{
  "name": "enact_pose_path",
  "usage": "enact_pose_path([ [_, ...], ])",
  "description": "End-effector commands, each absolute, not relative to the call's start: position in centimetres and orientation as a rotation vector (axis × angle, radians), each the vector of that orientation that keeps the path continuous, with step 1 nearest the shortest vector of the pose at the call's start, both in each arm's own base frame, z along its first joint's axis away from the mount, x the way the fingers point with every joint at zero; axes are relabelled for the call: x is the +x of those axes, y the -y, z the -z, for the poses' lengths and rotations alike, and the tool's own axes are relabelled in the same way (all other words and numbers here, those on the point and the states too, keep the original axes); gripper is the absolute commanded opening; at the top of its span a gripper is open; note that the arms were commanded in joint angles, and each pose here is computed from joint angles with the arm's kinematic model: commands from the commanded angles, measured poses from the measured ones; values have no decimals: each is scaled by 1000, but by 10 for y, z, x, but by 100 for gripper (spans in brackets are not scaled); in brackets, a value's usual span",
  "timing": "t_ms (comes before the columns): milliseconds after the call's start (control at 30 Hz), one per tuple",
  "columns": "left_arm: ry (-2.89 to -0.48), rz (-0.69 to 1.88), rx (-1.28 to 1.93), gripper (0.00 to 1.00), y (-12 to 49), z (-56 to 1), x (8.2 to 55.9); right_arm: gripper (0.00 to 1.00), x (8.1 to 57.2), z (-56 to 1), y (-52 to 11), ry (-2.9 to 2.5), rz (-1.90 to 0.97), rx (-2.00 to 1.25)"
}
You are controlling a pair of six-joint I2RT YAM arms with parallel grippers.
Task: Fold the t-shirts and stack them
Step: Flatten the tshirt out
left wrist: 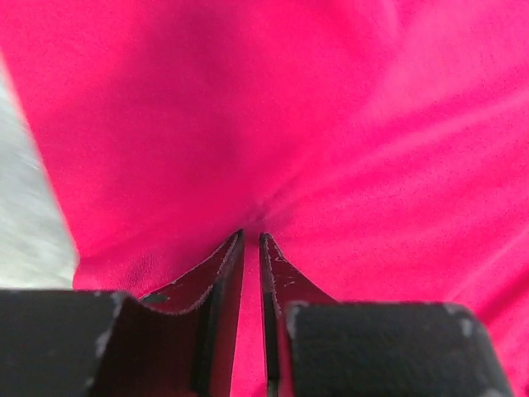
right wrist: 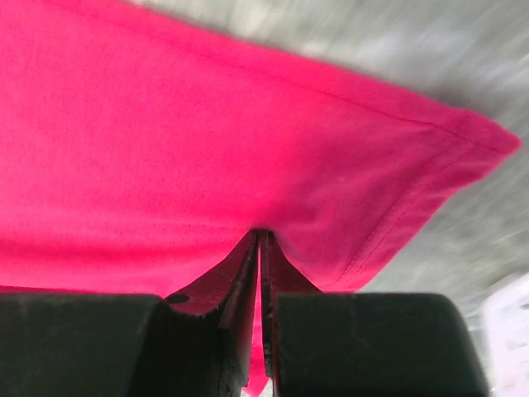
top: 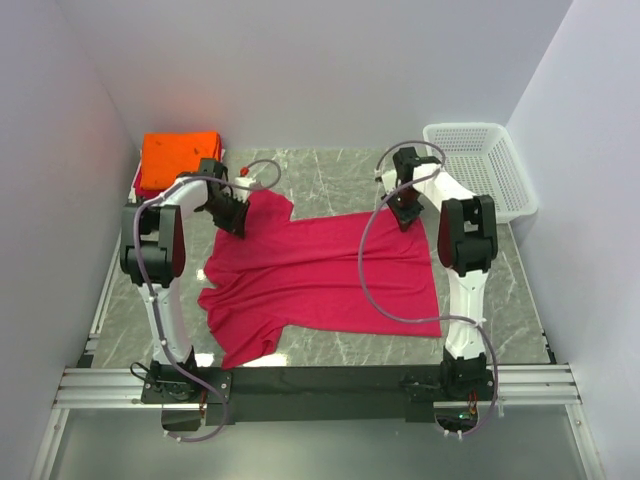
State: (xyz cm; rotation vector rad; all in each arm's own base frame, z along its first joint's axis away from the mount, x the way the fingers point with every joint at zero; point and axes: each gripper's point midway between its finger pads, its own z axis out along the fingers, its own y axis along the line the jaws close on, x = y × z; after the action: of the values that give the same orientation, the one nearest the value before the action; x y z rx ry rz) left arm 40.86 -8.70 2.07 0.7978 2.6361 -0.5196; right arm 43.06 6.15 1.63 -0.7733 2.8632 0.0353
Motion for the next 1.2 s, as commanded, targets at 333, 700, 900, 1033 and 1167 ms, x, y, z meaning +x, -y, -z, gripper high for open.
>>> enact_pose_path([
  [333,-2507,317,587,29,69,-16,531,16,560,-42,-51,-2602,225,-546],
  [700,-2288,328,569,43,82,-61,610,37,603,-106,-45,-2371,350,-450],
  [900,-2124,404,772,73,100,-168,536,57,524,-171,-71,-2381,161,-581],
  [1033,-2088,456,1017,67,101,-186,422,55,449,-163,-83,-2507,-27,-651],
  [1167,-2164,581,1230,57,111,-155,316,47,369,-125,-97,-2699,-270,-684],
])
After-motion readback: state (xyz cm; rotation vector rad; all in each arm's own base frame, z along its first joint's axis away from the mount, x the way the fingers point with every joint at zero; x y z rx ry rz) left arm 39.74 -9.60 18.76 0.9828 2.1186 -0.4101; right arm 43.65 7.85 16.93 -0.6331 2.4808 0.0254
